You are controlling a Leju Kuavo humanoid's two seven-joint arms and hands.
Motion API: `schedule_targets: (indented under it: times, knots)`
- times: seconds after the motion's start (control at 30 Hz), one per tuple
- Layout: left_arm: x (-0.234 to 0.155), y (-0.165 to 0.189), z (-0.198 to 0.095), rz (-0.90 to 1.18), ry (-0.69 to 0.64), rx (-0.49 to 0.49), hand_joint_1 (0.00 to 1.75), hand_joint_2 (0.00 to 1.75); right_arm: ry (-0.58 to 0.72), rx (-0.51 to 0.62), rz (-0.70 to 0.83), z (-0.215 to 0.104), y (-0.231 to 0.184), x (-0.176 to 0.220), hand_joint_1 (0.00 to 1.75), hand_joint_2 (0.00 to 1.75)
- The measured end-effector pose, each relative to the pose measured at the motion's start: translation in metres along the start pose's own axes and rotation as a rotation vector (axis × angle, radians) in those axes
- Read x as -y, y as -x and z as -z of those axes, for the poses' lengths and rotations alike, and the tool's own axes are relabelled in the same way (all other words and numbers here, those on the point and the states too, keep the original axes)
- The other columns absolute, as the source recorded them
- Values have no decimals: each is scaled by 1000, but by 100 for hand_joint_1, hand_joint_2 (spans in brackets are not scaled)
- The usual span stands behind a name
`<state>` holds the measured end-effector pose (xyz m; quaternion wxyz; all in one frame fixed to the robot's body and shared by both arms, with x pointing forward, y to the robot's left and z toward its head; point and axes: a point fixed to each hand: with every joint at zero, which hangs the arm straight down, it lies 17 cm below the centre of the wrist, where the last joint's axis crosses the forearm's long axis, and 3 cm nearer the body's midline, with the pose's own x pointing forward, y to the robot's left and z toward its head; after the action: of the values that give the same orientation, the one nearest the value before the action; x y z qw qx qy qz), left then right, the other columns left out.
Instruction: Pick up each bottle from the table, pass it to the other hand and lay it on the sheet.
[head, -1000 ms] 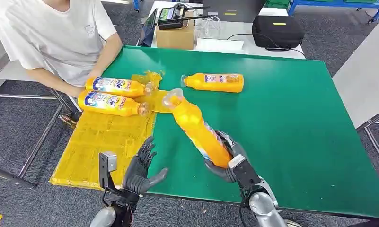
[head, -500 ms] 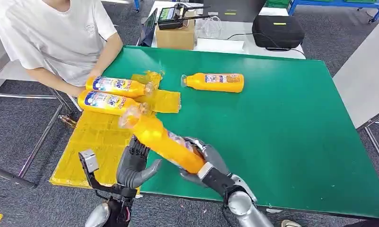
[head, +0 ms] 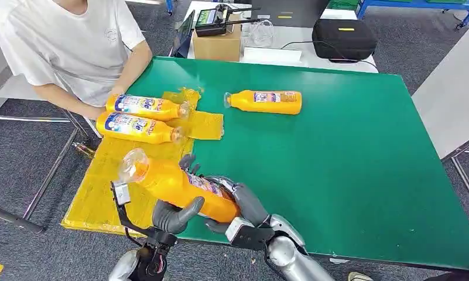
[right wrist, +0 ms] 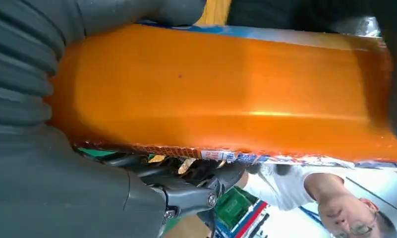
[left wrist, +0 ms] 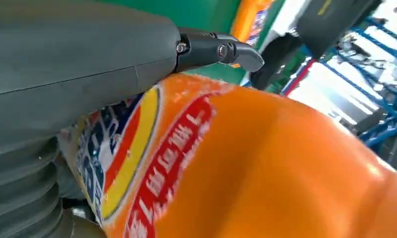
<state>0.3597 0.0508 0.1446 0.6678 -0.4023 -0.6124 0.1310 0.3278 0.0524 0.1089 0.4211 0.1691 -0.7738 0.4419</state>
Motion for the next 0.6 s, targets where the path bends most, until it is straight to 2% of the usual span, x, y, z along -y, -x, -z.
schedule_targets:
  times: [0.17, 0.2, 0.23, 0.27, 0.3, 0.43, 0.6]
  knots:
    - [-9, 12, 0, -56, -13, -49, 0, 175, -25, -7, 142, -1, -3, -6, 175, 175]
    - [-10, 13, 0, -62, -15, -52, 28, 175, -28, -9, 150, -2, -3, -7, 175, 175]
    - [-10, 14, 1, -63, -16, -54, 175, 175, -28, -10, 151, -2, -3, -7, 94, 175]
    - [-11, 14, 1, -64, -17, -54, 175, 175, -28, -12, 153, -2, -2, -7, 0, 175]
    - [-11, 14, 1, -65, -20, -50, 175, 175, -30, -16, 155, -2, -2, -8, 0, 0]
    - [-20, 5, 4, -53, -63, 2, 175, 175, -34, -13, 189, 1, -7, -17, 0, 0]
    - [-35, -14, 7, -29, -144, 86, 175, 175, 33, -2, 167, 9, -14, -13, 0, 0]
